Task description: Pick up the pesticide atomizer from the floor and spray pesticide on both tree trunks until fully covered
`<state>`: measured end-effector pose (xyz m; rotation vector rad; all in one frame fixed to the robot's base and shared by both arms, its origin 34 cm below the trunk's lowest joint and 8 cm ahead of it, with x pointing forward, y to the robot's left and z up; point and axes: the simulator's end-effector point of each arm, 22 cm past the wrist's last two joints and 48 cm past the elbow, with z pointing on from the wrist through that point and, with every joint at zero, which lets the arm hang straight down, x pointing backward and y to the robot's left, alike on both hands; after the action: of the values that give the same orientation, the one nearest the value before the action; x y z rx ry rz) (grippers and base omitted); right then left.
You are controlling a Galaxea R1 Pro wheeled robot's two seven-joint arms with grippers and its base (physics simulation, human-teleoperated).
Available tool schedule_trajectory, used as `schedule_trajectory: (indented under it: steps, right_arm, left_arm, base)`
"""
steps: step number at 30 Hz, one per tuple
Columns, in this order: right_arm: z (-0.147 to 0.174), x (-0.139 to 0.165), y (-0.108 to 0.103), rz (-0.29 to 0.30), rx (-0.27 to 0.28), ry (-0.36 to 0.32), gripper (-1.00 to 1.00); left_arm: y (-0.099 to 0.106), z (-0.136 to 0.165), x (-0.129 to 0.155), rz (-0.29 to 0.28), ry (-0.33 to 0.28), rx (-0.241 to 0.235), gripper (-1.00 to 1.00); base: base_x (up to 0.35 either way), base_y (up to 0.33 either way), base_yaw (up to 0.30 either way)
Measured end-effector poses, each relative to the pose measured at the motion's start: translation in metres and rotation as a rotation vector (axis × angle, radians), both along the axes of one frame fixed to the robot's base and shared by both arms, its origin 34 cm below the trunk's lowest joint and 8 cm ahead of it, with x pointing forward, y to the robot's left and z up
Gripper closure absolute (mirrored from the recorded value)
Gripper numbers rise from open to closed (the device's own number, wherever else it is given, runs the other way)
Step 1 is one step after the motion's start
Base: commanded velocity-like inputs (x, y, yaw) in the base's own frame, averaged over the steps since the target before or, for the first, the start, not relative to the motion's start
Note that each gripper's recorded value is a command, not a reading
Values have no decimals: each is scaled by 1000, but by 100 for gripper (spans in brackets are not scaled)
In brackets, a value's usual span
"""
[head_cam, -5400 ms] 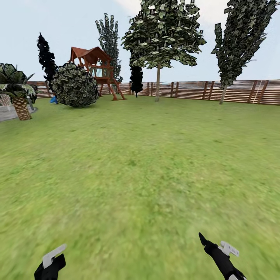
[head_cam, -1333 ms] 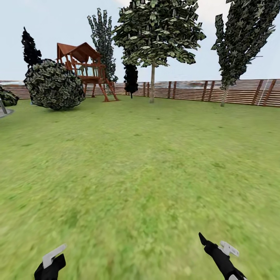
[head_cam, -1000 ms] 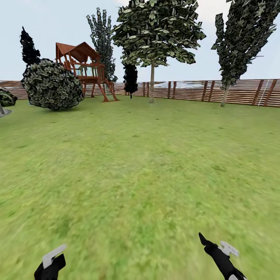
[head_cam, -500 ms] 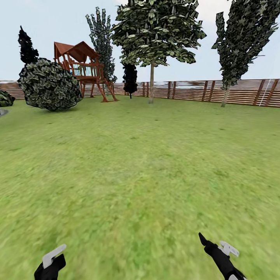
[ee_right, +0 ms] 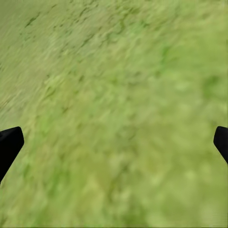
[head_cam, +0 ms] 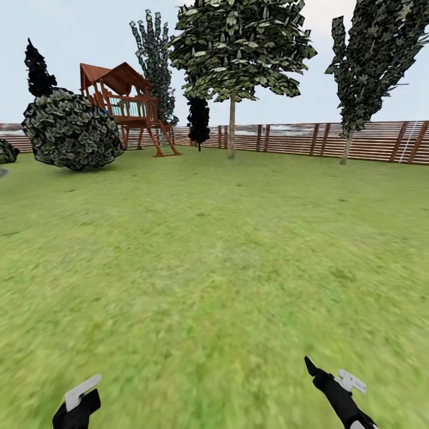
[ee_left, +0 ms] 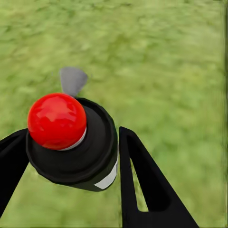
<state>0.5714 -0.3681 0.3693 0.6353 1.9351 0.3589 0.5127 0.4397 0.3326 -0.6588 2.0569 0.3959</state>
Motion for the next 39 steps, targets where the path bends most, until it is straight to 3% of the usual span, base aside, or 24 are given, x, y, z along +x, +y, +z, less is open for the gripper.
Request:
schedule_trajectory:
  steps: [39]
  right_arm:
    - [0, 0, 0, 0, 0, 0, -100]
  left_arm:
    - [0, 0, 0, 0, 0, 0, 100]
  base:
    - [316, -82, 0]
